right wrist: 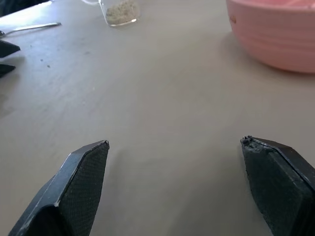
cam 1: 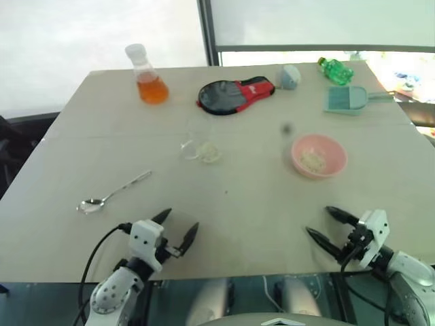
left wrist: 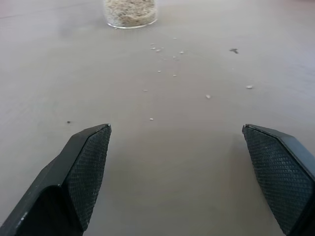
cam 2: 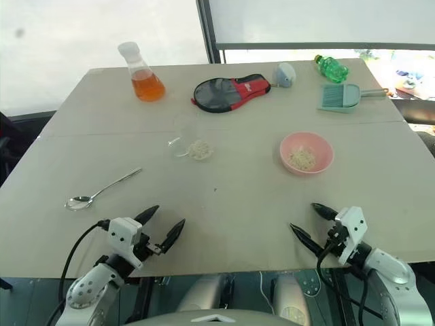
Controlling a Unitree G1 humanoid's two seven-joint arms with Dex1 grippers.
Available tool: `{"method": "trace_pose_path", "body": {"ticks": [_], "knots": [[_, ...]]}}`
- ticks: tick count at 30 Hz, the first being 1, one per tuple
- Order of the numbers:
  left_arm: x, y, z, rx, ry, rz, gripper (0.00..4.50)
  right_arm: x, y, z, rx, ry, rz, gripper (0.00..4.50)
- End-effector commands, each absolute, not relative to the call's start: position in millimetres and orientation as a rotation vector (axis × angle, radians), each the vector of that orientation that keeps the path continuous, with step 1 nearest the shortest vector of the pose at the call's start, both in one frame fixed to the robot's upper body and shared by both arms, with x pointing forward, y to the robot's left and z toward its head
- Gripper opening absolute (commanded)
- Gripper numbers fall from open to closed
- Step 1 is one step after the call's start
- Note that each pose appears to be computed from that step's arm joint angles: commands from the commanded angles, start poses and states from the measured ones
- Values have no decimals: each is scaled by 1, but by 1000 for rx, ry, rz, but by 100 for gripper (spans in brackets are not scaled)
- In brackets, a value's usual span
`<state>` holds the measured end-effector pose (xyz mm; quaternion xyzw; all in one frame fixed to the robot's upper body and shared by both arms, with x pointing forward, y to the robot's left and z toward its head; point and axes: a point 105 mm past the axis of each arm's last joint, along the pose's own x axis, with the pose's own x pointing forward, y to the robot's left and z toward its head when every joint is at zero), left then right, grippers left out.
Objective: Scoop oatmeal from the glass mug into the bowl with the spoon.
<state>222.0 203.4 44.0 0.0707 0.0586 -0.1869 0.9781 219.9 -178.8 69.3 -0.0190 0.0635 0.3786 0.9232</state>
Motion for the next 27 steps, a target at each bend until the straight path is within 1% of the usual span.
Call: {"method": "trace_pose_path", "body": {"ticks": [1, 5, 7, 10, 13, 17, 19, 21, 23, 27], "knots": [[234, 241, 43, 159, 166, -236, 447, 218, -154, 98, -65, 57, 914, 450], [254, 268, 70, 216, 154, -236, 447, 218, -127, 123, -64, 20, 1039, 450], [262, 290, 87, 240, 153, -227, 447, 214, -116, 132, -94, 15, 1108, 450], [268, 329, 105, 290, 178, -204, 447, 209, -107, 142, -102, 16, 1168, 450], [269, 357, 112, 321, 232, -220, 447, 207, -102, 148, -104, 12, 1189, 450], [270, 381, 110, 353, 355, -284, 447, 207, -101, 149, -111, 12, 1188, 450], [269, 383, 101, 346, 422, -350, 447, 207, -100, 149, -110, 13, 1190, 450], [268, 378, 87, 375, 532, -450, 447, 207, -98, 150, -108, 8, 1195, 450], [272, 376, 80, 396, 597, -510, 447, 208, -96, 151, -107, 0, 1197, 450], [283, 374, 76, 450, 657, -570, 447, 209, -97, 151, -122, 0, 1199, 450]]}}
